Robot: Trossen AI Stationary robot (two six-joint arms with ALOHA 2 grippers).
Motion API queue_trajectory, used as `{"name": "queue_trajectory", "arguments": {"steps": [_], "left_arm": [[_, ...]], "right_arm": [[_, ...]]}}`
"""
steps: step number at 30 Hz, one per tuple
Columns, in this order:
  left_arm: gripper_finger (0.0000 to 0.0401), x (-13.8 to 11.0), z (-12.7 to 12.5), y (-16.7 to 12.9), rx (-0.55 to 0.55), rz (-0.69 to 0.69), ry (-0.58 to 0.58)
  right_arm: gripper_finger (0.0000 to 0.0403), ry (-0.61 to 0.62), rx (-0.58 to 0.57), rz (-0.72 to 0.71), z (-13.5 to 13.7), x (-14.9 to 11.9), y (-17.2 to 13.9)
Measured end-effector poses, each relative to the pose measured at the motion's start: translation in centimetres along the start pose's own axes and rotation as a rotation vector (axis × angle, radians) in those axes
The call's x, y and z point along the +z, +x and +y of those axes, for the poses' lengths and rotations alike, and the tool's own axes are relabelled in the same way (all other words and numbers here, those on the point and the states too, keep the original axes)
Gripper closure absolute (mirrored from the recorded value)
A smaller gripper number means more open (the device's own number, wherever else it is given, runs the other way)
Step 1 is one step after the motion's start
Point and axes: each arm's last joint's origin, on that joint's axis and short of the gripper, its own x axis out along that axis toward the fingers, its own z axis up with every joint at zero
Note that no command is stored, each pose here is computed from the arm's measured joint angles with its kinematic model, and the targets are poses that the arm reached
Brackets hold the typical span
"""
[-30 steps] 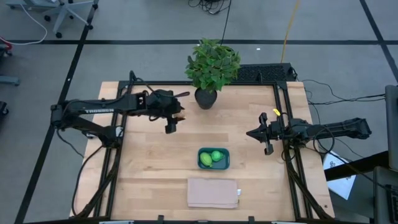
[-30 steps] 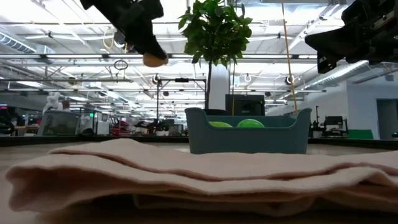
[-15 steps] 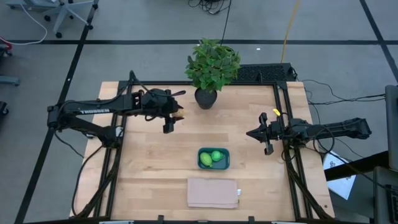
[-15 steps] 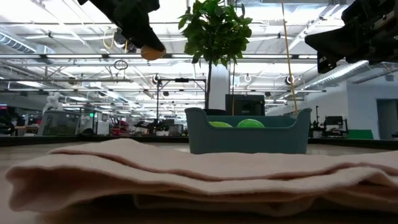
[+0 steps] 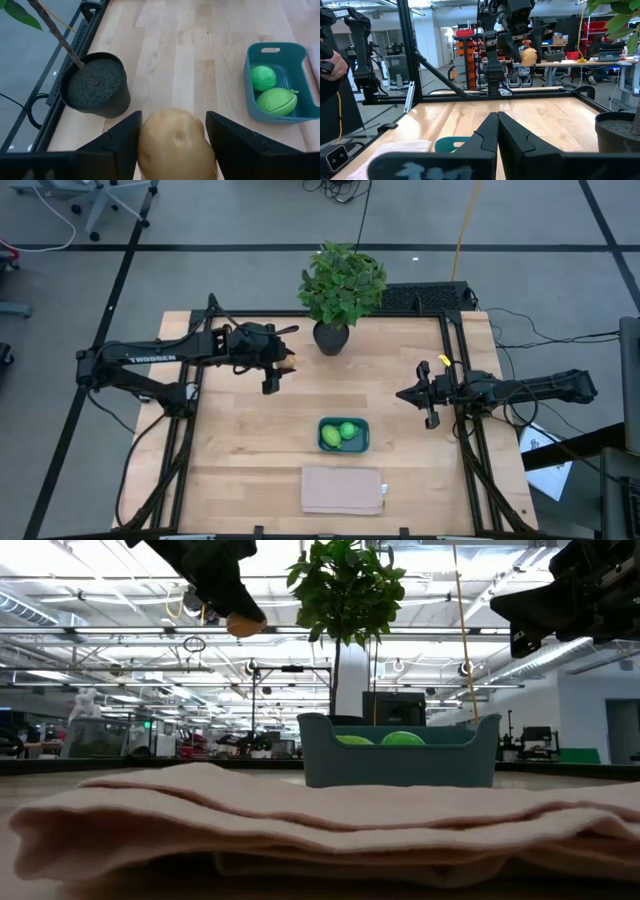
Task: Pick and placing Produce into tupperware
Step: Put the brown potato into the blue bin
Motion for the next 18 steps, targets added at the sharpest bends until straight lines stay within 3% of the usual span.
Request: {"name": "queue_trajectory", "arguments": {"steps": [9, 18], "left_arm": [[0.0183, 0.7, -0.4, 0.0, -0.062, -0.074, -0.021], [0.0183, 2.0, -2.4, 0.2, -0.139, -0.185, -0.056]], "right_arm": [[0.0403, 0.0, 0.0, 0.0, 0.0, 0.0, 0.0], [0.0403, 0.0, 0.0, 0.0, 0.0, 0.0, 0.0]]}}
